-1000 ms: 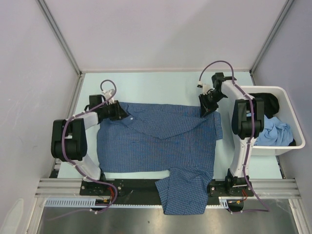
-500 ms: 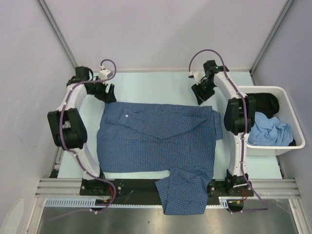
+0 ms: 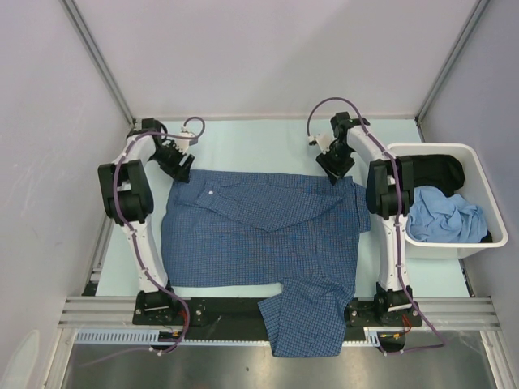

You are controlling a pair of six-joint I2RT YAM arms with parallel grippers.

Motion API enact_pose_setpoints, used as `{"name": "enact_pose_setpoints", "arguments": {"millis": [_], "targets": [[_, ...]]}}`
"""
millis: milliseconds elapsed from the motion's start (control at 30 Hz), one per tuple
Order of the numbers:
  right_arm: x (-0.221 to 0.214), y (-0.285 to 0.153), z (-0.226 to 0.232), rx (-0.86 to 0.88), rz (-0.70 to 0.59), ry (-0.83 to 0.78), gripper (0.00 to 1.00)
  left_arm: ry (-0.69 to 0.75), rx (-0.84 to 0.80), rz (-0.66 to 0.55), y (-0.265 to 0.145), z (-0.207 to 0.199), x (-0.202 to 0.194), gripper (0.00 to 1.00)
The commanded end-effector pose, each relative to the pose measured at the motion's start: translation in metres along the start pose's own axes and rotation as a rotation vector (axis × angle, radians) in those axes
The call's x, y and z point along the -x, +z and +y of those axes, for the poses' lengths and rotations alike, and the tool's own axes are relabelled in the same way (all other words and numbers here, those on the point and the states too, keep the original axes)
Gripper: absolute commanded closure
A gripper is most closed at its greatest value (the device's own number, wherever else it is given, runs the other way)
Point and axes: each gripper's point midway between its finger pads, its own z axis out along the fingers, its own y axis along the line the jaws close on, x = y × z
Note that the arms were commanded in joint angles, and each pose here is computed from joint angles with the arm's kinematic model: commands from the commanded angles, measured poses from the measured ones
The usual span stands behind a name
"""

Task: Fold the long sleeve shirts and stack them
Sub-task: Fold the shirt

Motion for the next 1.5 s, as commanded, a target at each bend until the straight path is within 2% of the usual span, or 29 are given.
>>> {"name": "enact_pose_setpoints", "arguments": {"millis": [0, 300, 467, 667, 767, 800, 867, 900, 933, 967, 1000, 1033, 1200, 1400, 1433, 1467], "targets": [[0.013, 0.005, -0.004, -0.042, -0.009, -0.067, 0.50, 0.076, 0.042, 0.009, -0.005, 0.014, 0.008, 0.27], [0.031, -0.024, -0.023, -0.103, -0.090, -0.061, 0.46, 0.104, 0.052, -0.071, -0.012, 0.021, 0.033, 0.27], [0.029, -0.019, -0.028, -0.104, -0.081, -0.061, 0.43, 0.114, 0.053, -0.093, -0.008, 0.027, 0.041, 0.24], [0.018, -0.003, -0.002, 0.003, -0.024, -0.108, 0.49, 0.120, -0.028, -0.070, -0.002, 0.011, 0.031, 0.28], [0.008, 0.002, 0.009, 0.048, 0.014, -0.131, 0.52, 0.110, -0.063, -0.051, 0.001, 0.004, 0.023, 0.36], [0.007, 0.004, 0.011, 0.054, 0.023, -0.138, 0.53, 0.109, -0.067, -0.046, 0.002, 0.003, 0.021, 0.42], [0.004, 0.007, 0.010, 0.054, 0.037, -0.154, 0.61, 0.103, -0.073, -0.028, 0.003, 0.002, 0.016, 0.51], [0.004, 0.008, 0.010, 0.049, 0.047, -0.161, 0.66, 0.101, -0.078, -0.021, 0.003, 0.001, 0.014, 0.60], [0.006, 0.008, 0.008, 0.040, 0.045, -0.169, 0.79, 0.100, -0.080, -0.016, 0.003, 0.000, 0.013, 0.67], [0.008, 0.009, 0.007, 0.034, 0.042, -0.165, 0.86, 0.091, -0.081, -0.017, 0.001, 0.002, 0.011, 0.76], [0.015, 0.010, 0.000, 0.001, 0.026, -0.164, 0.95, 0.082, -0.075, -0.019, 0.001, 0.003, 0.012, 0.93], [0.019, 0.010, -0.005, -0.022, 0.014, -0.155, 1.00, 0.077, -0.058, -0.029, -0.002, 0.009, 0.017, 0.98], [0.056, 0.006, -0.033, -0.166, -0.091, -0.112, 1.00, -0.005, 0.060, -0.060, -0.010, 0.046, 0.027, 1.00], [0.097, -0.008, -0.066, -0.333, -0.205, -0.088, 1.00, -0.024, 0.192, -0.119, -0.019, 0.088, 0.050, 1.00], [0.099, -0.010, -0.067, -0.344, -0.204, -0.085, 0.98, -0.025, 0.200, -0.127, -0.023, 0.090, 0.054, 0.99], [0.108, -0.020, -0.069, -0.363, -0.226, -0.090, 0.91, -0.039, 0.203, -0.133, -0.024, 0.090, 0.056, 0.93]]}}
